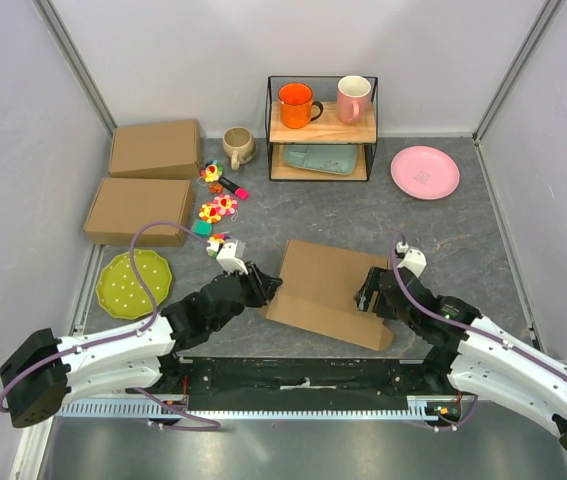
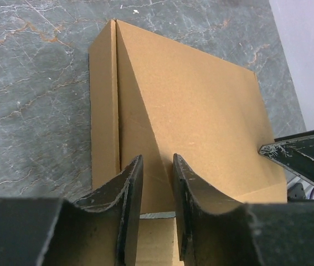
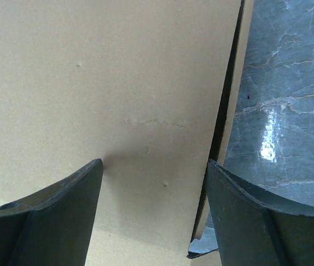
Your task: Fold the paper box
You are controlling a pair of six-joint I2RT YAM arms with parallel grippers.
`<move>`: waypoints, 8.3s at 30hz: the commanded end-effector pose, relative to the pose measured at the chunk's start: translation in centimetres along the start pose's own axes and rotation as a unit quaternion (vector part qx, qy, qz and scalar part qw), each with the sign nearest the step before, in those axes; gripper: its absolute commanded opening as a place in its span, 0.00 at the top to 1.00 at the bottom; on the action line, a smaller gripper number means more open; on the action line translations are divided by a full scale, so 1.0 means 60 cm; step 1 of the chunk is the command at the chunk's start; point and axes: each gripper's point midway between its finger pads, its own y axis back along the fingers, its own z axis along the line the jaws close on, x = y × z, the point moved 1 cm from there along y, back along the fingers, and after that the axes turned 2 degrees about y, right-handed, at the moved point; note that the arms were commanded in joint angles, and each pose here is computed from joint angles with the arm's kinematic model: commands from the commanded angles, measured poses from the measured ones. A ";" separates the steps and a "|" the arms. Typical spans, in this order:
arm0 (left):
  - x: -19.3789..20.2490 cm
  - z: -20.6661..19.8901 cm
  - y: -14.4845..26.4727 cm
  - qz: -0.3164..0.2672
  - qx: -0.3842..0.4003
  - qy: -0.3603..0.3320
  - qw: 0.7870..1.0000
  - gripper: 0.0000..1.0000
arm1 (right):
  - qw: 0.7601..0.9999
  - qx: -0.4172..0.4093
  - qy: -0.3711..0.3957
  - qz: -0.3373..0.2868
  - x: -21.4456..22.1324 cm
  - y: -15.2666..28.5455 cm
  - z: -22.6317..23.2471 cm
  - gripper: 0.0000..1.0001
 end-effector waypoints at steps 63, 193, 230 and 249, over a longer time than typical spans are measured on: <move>0.110 0.029 0.044 0.157 0.036 0.056 0.985 0.67 | 0.998 -0.052 -0.009 -0.036 -0.023 -0.004 0.035 0.15; -0.063 0.163 -0.068 -0.006 -0.116 0.130 0.985 0.98 | 0.991 0.032 -0.041 -0.121 -0.096 -0.122 -0.039 1.00; -0.023 0.099 -0.060 0.028 0.042 0.154 0.987 0.98 | 0.985 -0.115 -0.053 -0.120 -0.059 -0.094 0.009 1.00; -0.085 -0.010 0.023 0.009 0.169 0.138 0.976 0.98 | 0.971 -0.165 -0.042 -0.169 -0.150 0.028 0.062 1.00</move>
